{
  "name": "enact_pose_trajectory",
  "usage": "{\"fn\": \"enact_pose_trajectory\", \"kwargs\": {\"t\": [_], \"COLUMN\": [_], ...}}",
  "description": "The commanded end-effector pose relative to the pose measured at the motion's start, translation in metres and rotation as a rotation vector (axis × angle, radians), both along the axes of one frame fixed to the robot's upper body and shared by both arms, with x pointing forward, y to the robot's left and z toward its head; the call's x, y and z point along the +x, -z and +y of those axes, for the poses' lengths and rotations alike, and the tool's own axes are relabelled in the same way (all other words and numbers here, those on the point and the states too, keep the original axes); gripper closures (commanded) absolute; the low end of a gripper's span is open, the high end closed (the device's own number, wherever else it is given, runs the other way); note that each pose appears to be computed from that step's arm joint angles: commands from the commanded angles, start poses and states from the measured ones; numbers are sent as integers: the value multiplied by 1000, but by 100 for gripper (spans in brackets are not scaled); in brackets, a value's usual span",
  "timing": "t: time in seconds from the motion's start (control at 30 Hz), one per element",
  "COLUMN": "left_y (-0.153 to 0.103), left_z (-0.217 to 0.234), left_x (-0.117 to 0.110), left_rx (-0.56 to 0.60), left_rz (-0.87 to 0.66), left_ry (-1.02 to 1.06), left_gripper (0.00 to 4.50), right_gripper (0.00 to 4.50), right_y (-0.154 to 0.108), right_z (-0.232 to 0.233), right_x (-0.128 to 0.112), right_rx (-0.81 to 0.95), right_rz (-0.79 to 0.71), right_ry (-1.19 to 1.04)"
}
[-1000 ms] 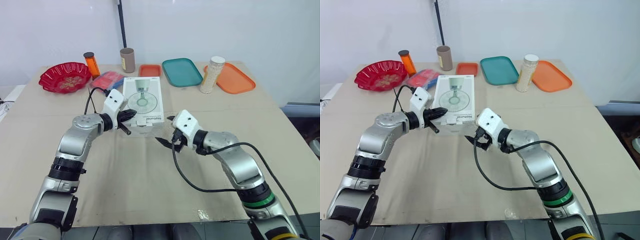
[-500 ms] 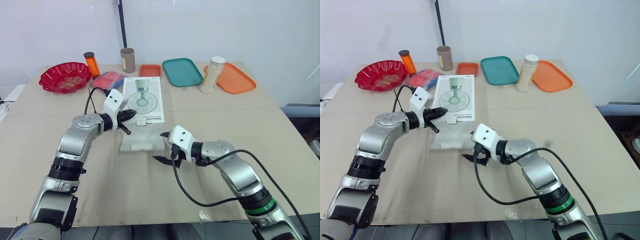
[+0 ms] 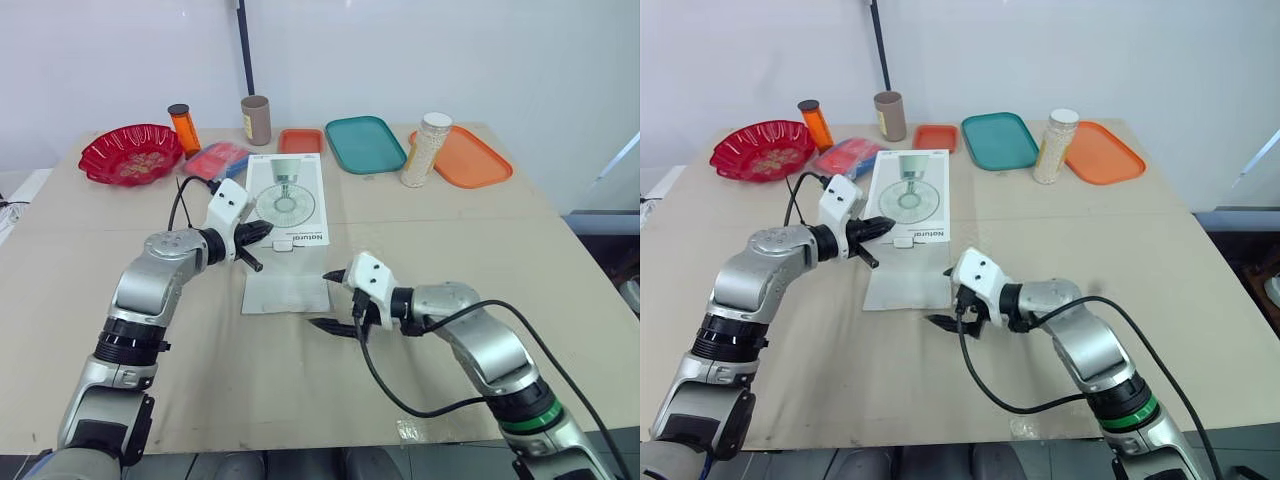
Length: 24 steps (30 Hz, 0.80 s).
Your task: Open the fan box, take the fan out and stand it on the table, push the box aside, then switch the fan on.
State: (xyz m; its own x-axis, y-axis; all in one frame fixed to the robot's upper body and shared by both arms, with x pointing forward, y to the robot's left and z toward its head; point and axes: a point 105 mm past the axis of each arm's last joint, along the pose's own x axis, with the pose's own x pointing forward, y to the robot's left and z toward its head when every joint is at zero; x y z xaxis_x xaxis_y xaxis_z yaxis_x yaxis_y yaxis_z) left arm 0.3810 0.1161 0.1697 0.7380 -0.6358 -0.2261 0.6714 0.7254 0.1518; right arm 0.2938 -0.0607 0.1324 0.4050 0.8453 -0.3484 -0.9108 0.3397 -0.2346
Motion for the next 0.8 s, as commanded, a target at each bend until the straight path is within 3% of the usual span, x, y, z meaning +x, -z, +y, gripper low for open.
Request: {"fn": "enact_pose_trajectory", "kwargs": {"t": [0.03, 0.23, 0.4, 0.8], "left_y": [4, 7, 6, 8], "left_z": [3, 1, 1, 0], "left_x": [-3, -4, -4, -6], "left_rx": [3, 2, 1, -1], "left_rz": [18, 28, 28, 34], "left_ry": [-12, -14, -13, -8], "left_gripper": [449, 449, 449, 449], "right_gripper": [0, 0, 0, 0], "right_y": [-25, -29, -24, -12], "right_z": [4, 9, 13, -9], "right_x": [-4, 9, 5, 27], "right_rx": [87, 170, 164, 142], "right_rz": [-17, 35, 54, 30], "right_ry": [-8, 90, 86, 233]}}
